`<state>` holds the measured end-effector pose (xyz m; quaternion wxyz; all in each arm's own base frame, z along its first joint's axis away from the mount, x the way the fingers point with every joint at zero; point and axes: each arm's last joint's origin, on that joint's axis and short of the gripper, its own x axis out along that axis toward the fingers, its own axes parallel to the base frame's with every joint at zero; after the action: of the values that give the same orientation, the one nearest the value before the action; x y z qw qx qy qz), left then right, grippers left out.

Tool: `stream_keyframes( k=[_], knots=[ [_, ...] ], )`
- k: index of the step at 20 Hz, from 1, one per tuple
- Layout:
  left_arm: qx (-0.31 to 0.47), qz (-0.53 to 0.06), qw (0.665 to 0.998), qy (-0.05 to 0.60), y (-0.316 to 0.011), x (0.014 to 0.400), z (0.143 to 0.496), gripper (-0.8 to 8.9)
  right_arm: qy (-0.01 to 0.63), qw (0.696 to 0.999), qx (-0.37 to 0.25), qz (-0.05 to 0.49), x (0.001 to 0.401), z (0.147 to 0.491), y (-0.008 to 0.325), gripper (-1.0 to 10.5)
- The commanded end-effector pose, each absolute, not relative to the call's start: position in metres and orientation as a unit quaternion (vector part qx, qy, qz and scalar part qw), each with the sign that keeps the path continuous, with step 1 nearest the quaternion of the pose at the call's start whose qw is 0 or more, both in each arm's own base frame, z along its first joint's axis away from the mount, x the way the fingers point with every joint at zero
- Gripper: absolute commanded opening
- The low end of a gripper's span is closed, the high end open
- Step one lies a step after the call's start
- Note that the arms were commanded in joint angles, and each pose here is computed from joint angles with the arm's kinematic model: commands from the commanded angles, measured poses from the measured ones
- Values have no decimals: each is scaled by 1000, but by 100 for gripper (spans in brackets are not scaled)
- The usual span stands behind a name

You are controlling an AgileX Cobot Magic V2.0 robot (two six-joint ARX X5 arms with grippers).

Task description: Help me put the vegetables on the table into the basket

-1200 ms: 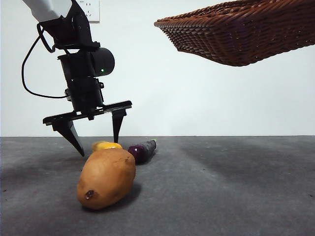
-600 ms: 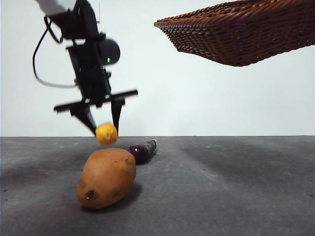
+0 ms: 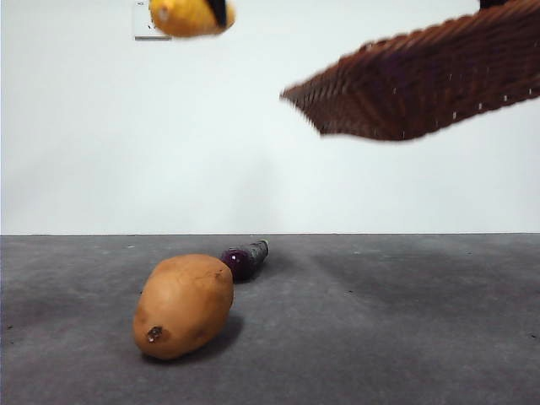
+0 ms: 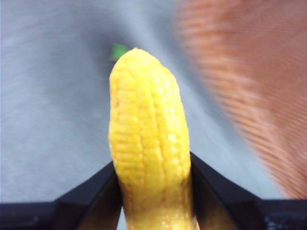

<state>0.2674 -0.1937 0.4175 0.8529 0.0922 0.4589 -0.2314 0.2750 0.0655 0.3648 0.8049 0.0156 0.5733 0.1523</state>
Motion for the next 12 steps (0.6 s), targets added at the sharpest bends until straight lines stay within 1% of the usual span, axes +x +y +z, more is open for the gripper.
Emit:
stream_keyframes(
  k=[1, 4, 5, 8, 9, 10, 11, 12],
  knots=[
    [133, -265, 836, 463, -213, 256, 412, -9, 583, 797, 22, 156, 279, 357, 85, -11],
    [135, -283, 831, 460, -232, 255, 403, -9, 579, 795, 19, 180, 278, 353, 114, -11],
    [129, -280, 830, 466, -235, 258, 399, -8, 578, 794, 21, 184, 277, 353, 119, -11],
    [117, -274, 822, 485, -242, 278, 381, 3, 583, 777, 43, 234, 273, 354, 127, -11],
    [103, -273, 818, 496, -243, 286, 373, 81, 582, 775, 45, 240, 272, 354, 129, -11],
    [92, -273, 814, 505, -244, 293, 367, 307, 583, 774, 44, 242, 272, 354, 130, -11],
    [84, -268, 814, 509, -242, 299, 363, 559, 585, 773, 42, 241, 271, 354, 130, -11],
    [83, -265, 815, 509, -242, 301, 362, 637, 586, 772, 41, 242, 271, 354, 130, -11]
  ],
)
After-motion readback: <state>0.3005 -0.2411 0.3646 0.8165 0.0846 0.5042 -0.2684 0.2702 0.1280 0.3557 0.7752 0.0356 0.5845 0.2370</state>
